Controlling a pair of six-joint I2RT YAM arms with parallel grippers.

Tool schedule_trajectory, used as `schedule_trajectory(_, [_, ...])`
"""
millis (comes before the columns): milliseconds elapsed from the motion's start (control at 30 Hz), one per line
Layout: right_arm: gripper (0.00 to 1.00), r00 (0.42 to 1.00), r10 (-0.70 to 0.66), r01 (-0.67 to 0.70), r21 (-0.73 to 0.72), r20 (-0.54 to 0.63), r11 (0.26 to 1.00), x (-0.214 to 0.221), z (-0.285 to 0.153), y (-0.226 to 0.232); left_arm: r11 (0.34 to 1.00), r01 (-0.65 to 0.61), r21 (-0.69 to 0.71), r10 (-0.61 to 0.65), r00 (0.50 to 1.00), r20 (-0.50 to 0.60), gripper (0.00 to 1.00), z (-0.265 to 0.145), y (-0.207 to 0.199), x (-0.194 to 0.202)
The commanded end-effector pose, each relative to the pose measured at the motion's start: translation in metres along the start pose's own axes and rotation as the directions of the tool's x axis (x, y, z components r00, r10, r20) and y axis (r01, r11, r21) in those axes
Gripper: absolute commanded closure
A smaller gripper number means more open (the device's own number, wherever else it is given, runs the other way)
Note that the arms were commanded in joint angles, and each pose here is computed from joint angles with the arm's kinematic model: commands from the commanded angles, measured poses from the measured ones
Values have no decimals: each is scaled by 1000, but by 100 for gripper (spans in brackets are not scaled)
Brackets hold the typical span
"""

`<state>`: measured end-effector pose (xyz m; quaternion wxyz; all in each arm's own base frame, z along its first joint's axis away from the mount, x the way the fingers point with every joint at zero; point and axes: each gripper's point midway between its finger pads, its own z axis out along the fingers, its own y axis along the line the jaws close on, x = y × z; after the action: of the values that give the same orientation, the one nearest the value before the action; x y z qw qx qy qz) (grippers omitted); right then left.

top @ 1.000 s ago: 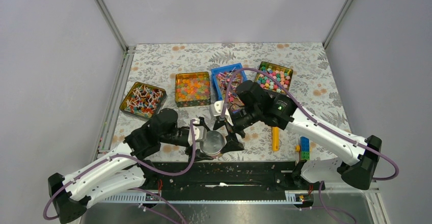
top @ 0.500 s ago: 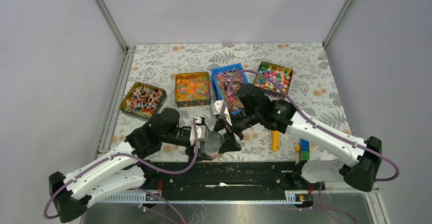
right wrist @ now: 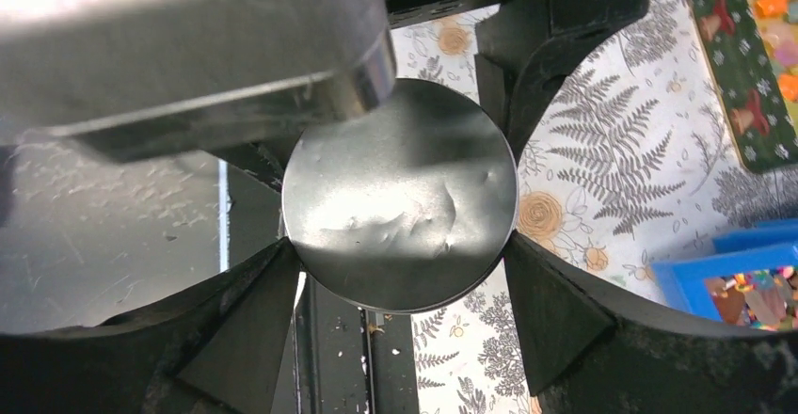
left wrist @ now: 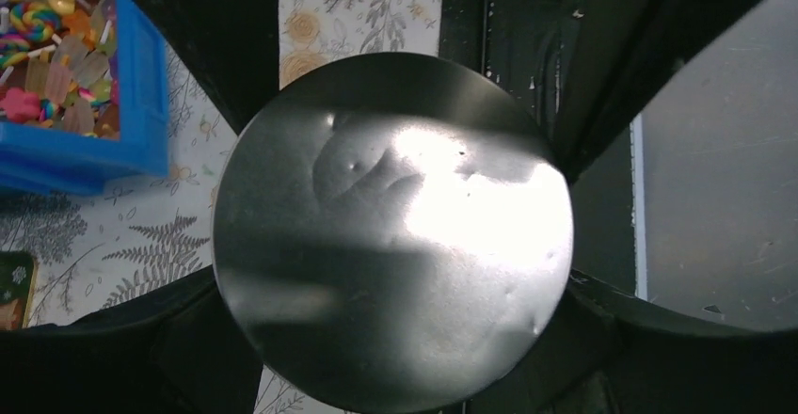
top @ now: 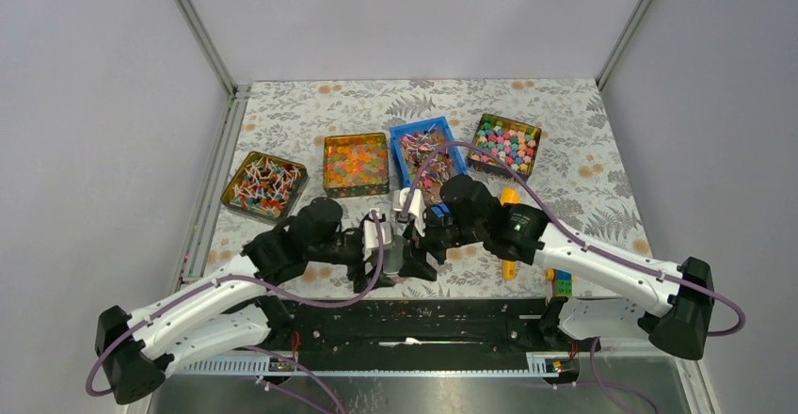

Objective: Pack the candies
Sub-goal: Screw the bottle lid onto the packing bottle.

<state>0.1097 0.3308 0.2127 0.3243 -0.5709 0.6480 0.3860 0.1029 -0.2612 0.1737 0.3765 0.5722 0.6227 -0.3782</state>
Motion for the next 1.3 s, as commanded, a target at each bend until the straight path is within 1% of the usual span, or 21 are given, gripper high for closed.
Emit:
schedule_trajectory(0, [30,994,23,-36,117,106,993,-27,21,-17,980,-111,-165,154,947,280,65,-11,32,-101])
schedule_trajectory(133, [31,993,48,-64,151,108,986,-29,24,-21,976,-103,-190,157,942,297,66,-11,38,-108])
schedule_trajectory(233, [28,991,43,-62,153,123,986,-30,25,-21,976,-95,-196,154,938,310,66,-11,39,-111])
schedule_trajectory(367, [17,990,33,-56,175,135,983,-29,21,-24,978,-88,-189,144,940,308,66,-10,37,-107])
schedule_trajectory(433, [11,993,13,-36,196,120,980,-24,16,-26,979,-85,-185,138,944,300,66,-11,35,-102])
schedule_trajectory(500, [5,994,-22,-2,207,111,978,-21,9,-26,980,-85,-180,134,950,284,66,-11,32,-93])
schedule_trajectory(567, [1,991,-77,56,181,112,982,-19,3,-19,981,-90,-169,133,955,264,66,-13,29,-86])
schedule_trajectory(633, [1,984,-128,110,134,128,985,-20,-7,-10,984,-95,-153,130,962,239,66,-13,24,-77])
schedule_trajectory(767, [0,975,-160,153,58,155,986,-20,-30,-1,989,-111,-95,128,970,204,66,-14,11,-63])
schedule_trajectory(867, [0,963,-203,201,32,175,979,-24,-47,2,991,-128,-46,134,970,204,65,-14,2,-59])
schedule_trajectory(1000, [0,936,-271,287,-44,223,957,-41,-61,14,988,-150,27,141,965,220,65,-12,-11,-59])
schedule_trajectory(1200, [0,925,-268,323,-184,270,928,-60,-55,29,979,-177,102,148,959,242,65,-9,-21,-67])
schedule_trajectory(1267, [0,928,-260,319,-206,268,925,-62,-50,28,978,-179,108,149,958,246,65,-9,-21,-69])
